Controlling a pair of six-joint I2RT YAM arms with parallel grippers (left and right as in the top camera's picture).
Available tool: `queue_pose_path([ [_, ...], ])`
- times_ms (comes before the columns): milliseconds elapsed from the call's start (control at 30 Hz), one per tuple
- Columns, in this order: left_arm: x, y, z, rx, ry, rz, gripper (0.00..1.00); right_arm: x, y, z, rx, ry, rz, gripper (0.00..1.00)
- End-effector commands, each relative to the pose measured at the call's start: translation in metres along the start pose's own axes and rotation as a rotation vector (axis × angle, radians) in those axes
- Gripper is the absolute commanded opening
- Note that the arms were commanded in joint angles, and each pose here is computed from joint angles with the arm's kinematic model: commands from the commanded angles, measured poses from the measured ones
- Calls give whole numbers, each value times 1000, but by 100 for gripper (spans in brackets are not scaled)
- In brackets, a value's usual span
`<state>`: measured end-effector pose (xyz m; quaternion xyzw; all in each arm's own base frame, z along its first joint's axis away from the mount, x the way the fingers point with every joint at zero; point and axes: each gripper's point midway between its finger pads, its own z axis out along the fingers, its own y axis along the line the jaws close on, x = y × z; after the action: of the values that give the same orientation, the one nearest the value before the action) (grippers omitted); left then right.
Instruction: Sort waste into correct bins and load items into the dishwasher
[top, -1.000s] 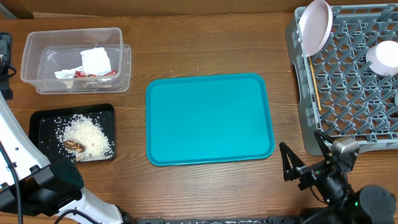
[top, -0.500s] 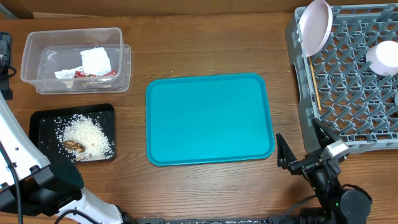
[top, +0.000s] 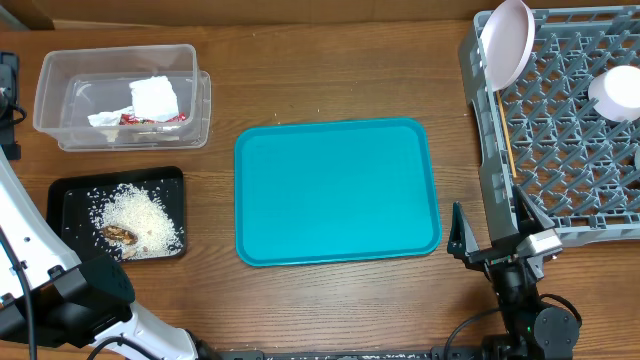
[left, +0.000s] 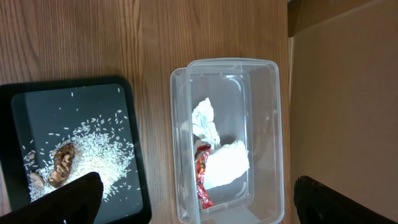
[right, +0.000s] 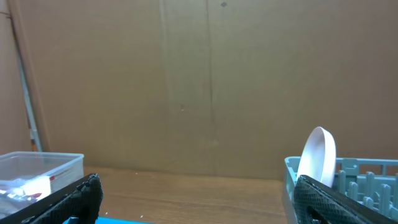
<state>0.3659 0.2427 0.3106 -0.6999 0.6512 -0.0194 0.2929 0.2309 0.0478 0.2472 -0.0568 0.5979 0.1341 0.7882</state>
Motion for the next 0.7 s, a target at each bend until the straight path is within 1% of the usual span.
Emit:
queue_pose_path([
  [0, -1, 1, 3, -14, -10, -7, 100, 2, -7, -1, 45, -4, -2, 100],
  [67, -1, 1, 3, -14, -10, -7, 100, 8, -8, -1, 49, 19, -2, 100],
  [200, -1, 1, 3, -14, -10, -7, 100, 35, -13, -3, 69, 130, 2, 100],
  [400, -1, 1, 3, -14, -10, -7, 100, 72, -19, -12, 79, 287, -102, 100],
  [533, -1, 1, 3, -14, -10, -7, 100, 73, -28, -13, 121, 296, -110, 100],
  [667, -1, 1, 3, -13, -11, -7, 100, 73, -29, -14, 125, 297, -111, 100],
])
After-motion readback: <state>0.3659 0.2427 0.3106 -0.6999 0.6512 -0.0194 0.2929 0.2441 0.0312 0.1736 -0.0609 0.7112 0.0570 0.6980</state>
